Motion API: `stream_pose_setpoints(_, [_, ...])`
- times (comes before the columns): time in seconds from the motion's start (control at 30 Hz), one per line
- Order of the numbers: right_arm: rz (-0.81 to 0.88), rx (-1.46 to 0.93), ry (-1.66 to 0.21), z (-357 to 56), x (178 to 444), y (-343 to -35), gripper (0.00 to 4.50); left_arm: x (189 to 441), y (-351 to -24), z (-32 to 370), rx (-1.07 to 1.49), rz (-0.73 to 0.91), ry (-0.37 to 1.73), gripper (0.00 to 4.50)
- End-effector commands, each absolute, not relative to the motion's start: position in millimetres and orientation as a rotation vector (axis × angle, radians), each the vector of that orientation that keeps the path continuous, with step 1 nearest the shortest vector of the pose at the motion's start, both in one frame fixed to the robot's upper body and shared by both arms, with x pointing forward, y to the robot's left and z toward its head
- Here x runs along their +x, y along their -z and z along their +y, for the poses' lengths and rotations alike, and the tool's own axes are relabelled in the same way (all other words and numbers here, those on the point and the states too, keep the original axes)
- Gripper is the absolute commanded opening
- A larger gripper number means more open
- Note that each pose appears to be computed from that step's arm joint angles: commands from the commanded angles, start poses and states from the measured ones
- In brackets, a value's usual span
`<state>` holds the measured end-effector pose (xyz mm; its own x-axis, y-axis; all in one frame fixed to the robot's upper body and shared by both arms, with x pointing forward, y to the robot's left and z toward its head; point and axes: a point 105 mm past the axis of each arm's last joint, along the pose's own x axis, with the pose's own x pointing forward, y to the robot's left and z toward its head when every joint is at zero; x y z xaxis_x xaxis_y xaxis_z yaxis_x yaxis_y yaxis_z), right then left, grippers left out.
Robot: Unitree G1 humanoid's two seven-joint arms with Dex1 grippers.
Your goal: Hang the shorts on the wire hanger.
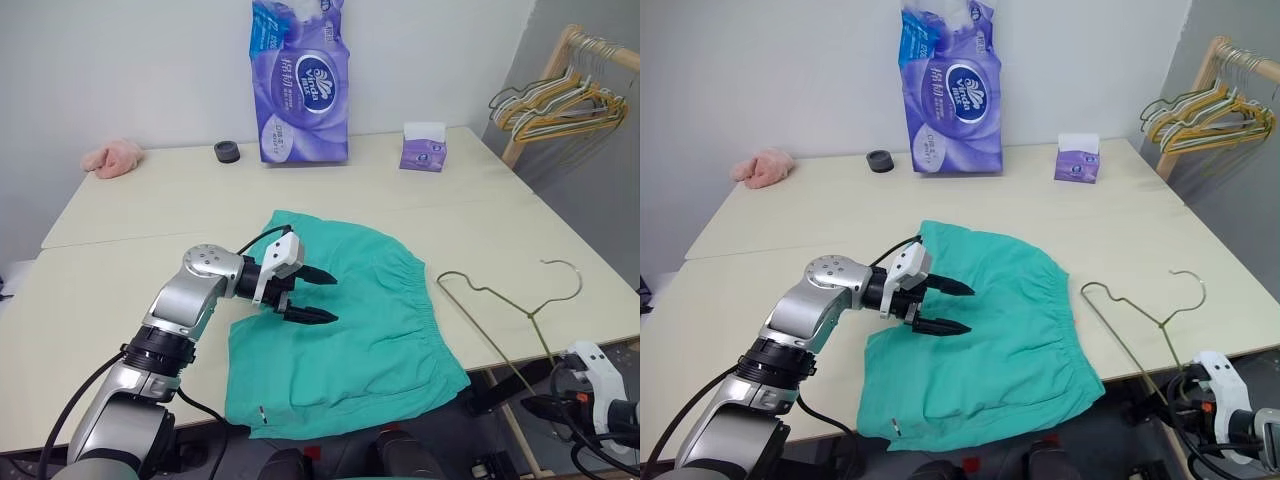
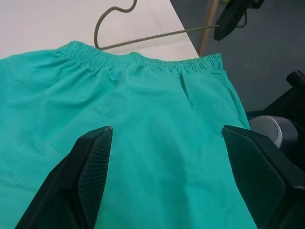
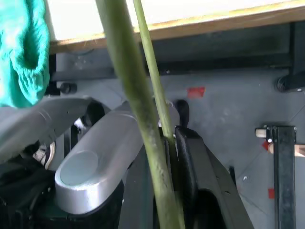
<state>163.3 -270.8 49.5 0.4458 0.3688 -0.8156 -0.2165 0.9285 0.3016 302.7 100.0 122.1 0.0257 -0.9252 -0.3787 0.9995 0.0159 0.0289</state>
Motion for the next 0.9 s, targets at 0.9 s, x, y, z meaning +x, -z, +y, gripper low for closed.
stream_pose_setpoints(0.9, [1.002,-0.204,-0.576,-245,205,-60,0.0,333,-138,117,0.389,0.197,1.366,3.87])
